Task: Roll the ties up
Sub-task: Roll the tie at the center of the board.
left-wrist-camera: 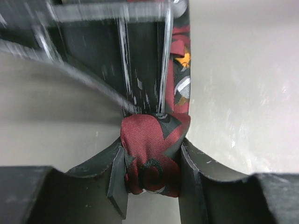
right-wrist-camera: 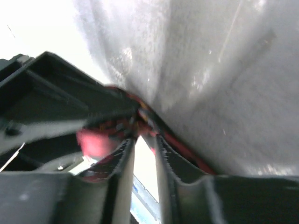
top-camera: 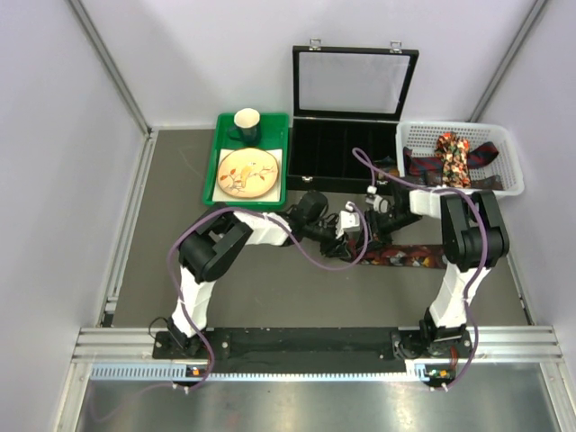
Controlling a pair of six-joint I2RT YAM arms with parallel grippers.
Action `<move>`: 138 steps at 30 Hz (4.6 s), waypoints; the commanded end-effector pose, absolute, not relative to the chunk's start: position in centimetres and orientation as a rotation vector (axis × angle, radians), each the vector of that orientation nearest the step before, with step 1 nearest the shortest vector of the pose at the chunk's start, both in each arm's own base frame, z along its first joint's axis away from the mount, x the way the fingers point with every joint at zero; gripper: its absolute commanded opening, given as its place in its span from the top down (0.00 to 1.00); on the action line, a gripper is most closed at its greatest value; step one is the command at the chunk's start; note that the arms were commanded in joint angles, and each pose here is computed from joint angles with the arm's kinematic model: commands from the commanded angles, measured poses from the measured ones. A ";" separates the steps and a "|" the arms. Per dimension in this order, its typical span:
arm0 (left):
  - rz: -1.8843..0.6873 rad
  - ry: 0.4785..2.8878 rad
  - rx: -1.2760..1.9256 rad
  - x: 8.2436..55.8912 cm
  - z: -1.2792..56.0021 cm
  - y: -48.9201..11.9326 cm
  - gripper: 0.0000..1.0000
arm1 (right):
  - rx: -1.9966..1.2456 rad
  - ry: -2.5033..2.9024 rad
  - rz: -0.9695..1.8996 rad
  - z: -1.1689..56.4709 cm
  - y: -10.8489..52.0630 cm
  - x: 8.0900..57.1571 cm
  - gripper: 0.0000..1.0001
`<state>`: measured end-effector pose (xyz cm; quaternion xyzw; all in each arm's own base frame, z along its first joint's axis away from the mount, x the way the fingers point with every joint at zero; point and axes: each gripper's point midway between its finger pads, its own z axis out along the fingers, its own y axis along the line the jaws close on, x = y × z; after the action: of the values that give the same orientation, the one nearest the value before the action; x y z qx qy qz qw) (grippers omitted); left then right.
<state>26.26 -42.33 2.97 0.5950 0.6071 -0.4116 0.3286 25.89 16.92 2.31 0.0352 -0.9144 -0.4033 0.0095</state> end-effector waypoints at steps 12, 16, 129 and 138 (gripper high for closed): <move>-0.424 2.011 1.872 26.0 -3.5 -33.2 0.69 | 0.127 -2.743 -1.607 7.0 19.3 26.4 0.52; -0.388 1.993 1.890 25.9 -3.2 -33.6 0.67 | 0.168 -2.787 -1.527 5.3 19.4 26.5 0.57; -0.299 1.974 1.809 27.9 -4.5 -32.9 0.56 | 0.186 -2.770 -1.502 4.6 20.2 27.1 0.46; -0.312 1.956 1.850 27.3 -4.7 -32.9 0.52 | 0.169 -2.848 -1.299 1.9 18.8 27.0 1.00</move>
<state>28.74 -39.32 2.74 0.6442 0.6595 -0.1973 0.3334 26.56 20.05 4.56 0.0359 -0.8771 -0.4787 0.0177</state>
